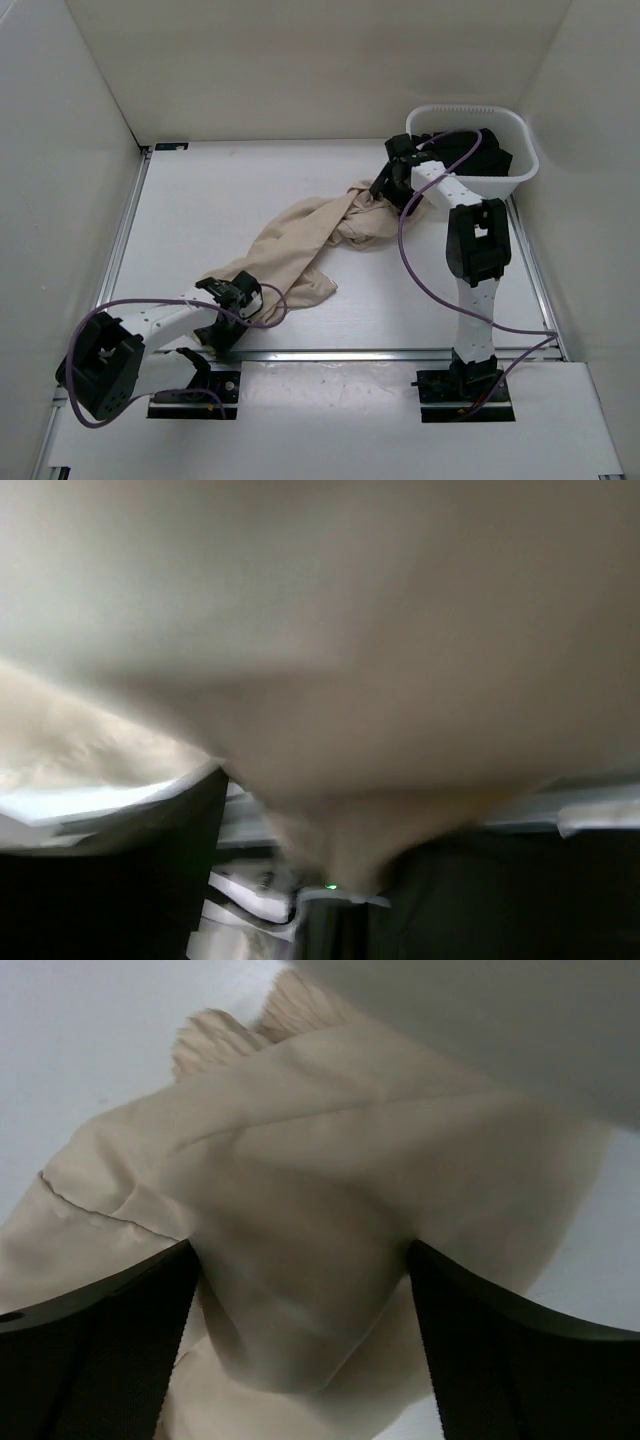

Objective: Fold and stack the trousers
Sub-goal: Flatten the trousers out

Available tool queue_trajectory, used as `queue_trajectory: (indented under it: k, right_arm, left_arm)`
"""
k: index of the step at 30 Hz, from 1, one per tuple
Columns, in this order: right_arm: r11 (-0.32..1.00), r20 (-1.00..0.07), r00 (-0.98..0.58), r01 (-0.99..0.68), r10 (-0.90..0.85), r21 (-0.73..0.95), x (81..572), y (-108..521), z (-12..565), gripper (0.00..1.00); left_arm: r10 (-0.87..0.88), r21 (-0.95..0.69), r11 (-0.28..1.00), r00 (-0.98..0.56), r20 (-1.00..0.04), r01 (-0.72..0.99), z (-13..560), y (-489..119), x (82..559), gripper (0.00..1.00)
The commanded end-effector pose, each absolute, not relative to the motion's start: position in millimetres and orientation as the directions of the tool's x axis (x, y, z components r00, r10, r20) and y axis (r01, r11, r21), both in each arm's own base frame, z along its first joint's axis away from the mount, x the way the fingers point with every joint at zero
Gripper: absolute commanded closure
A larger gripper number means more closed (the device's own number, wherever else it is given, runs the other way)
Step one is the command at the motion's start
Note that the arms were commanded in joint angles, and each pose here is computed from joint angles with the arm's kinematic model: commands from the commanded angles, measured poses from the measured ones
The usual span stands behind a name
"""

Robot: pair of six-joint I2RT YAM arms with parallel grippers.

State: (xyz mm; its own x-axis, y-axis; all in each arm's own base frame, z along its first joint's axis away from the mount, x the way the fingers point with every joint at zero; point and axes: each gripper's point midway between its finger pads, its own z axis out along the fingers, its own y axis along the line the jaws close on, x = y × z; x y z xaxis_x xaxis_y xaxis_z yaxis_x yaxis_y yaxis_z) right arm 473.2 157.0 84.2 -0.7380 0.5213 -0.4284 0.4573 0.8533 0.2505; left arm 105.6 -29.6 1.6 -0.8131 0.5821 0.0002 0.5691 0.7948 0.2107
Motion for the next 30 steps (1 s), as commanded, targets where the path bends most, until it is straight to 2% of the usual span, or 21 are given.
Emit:
queue_trajectory:
  k: [1, 2, 3, 5, 6, 7, 9, 10, 11, 14, 15, 18, 19, 20, 22, 23, 25, 27, 28, 29, 30]
  right_arm:
    - [0.808, -0.344, -0.732, 0.553, 0.587, 0.202, 456, 153, 58, 0.15]
    - [0.809, -0.341, -0.735, 0.554, 0.587, 0.197, 453, 152, 52, 0.19]
    - [0.81, -0.32, -0.746, 0.557, 0.584, 0.181, 443, 150, 42, 0.4]
    - [0.811, -0.314, -0.749, 0.559, 0.583, 0.173, 435, 148, 42, 0.68]
    - [0.818, -0.312, -0.758, 0.556, 0.572, 0.15, 428, 143, 41, 0.94]
    - [0.818, -0.307, -0.761, 0.557, 0.571, 0.141, 418, 140, 46, 1.0]
    - [0.831, -0.311, -0.777, 0.549, 0.547, 0.089, 396, 127, 53, 1.0]
    - [0.839, -0.358, -0.766, 0.53, 0.535, 0.121, 387, 124, 81, 1.0]
    - [0.846, -0.352, -0.783, 0.53, 0.513, 0.053, 355, 112, 68, 1.0]
    - [0.884, -0.403, -0.796, 0.46, 0.451, 0.08, 297, 112, 103, 1.0]
    - [0.888, -0.428, -0.791, 0.456, 0.437, 0.063, 267, 101, 108, 0.96]
    - [0.891, -0.436, -0.793, 0.452, 0.425, 0.046, 212, 98, 108, 0.8]
    - [0.884, -0.465, -0.764, 0.455, 0.447, 0.103, 199, 95, 120, 0.75]
    - [0.867, -0.446, -0.756, 0.486, 0.479, 0.108, 181, 92, 110, 0.66]
    - [0.834, -0.41, -0.735, 0.531, 0.541, 0.148, 151, 81, 108, 0.62]
    - [0.808, -0.384, -0.718, 0.565, 0.581, 0.165, 141, 79, 102, 0.47]
    - [0.793, -0.401, -0.693, 0.582, 0.599, 0.18, 126, 64, 89, 0.38]
    - [0.788, -0.494, -0.627, 0.564, 0.603, 0.247, 139, 54, 101, 0.42]
    - [0.784, -0.556, -0.565, 0.536, 0.609, 0.314, 162, 58, 120, 0.46]
    - [0.795, -0.657, -0.5, 0.542, 0.565, 0.272, 179, 41, 133, 0.58]
    - [0.792, -0.703, -0.459, 0.558, 0.544, 0.249, 191, 34, 144, 0.66]
  left_arm:
    - [0.575, 0.325, 0.79, -0.812, -0.102, 0.519, -3, -29, 140, 0.49]
    - [0.575, 0.325, 0.79, -0.812, -0.102, 0.519, -3, -29, 140, 0.83]
    - [0.574, 0.344, 0.79, -0.81, -0.123, 0.508, 0, -28, 145, 0.86]
    - [0.566, 0.397, 0.783, -0.814, -0.133, 0.479, 5, -18, 149, 0.86]
    - [0.548, 0.42, 0.792, -0.819, -0.17, 0.443, 13, -12, 153, 0.86]
    - [0.512, 0.455, 0.802, -0.837, -0.194, 0.386, 23, -2, 159, 0.86]
    - [0.453, 0.471, 0.831, -0.853, -0.261, 0.297, 40, 9, 166, 0.86]
    - [0.386, 0.463, 0.864, -0.852, -0.354, 0.199, 56, 17, 173, 0.86]
    - [0.349, 0.465, 0.876, -0.834, -0.427, 0.128, 73, 22, 182, 0.86]
    - [0.242, 0.437, 0.897, -0.754, -0.611, -0.066, 120, 39, 194, 0.86]
    - [0.225, 0.427, 0.9, -0.74, -0.633, -0.092, 128, 42, 194, 0.86]
    - [0.198, 0.423, 0.897, -0.739, -0.644, -0.128, 149, 50, 189, 0.86]
    - [0.2, 0.427, 0.896, -0.746, -0.635, -0.123, 152, 51, 186, 0.86]
    - [0.208, 0.437, 0.894, -0.776, -0.595, -0.095, 148, 51, 178, 0.86]
    - [0.211, 0.443, 0.892, -0.786, -0.581, -0.088, 149, 52, 174, 0.86]
    - [0.211, 0.443, 0.892, -0.786, -0.581, -0.088, 149, 52, 174, 0.86]
    - [0.215, 0.435, 0.898, -0.799, -0.561, -0.065, 142, 50, 170, 0.86]
    - [0.215, 0.436, 0.898, -0.8, -0.56, -0.064, 139, 51, 168, 0.86]
    - [0.217, 0.44, 0.896, -0.808, -0.547, -0.057, 134, 51, 165, 0.86]
    - [0.217, 0.44, 0.896, -0.808, -0.547, -0.057, 134, 51, 165, 0.86]
    - [0.218, 0.443, 0.895, -0.813, -0.539, -0.053, 133, 51, 166, 0.86]
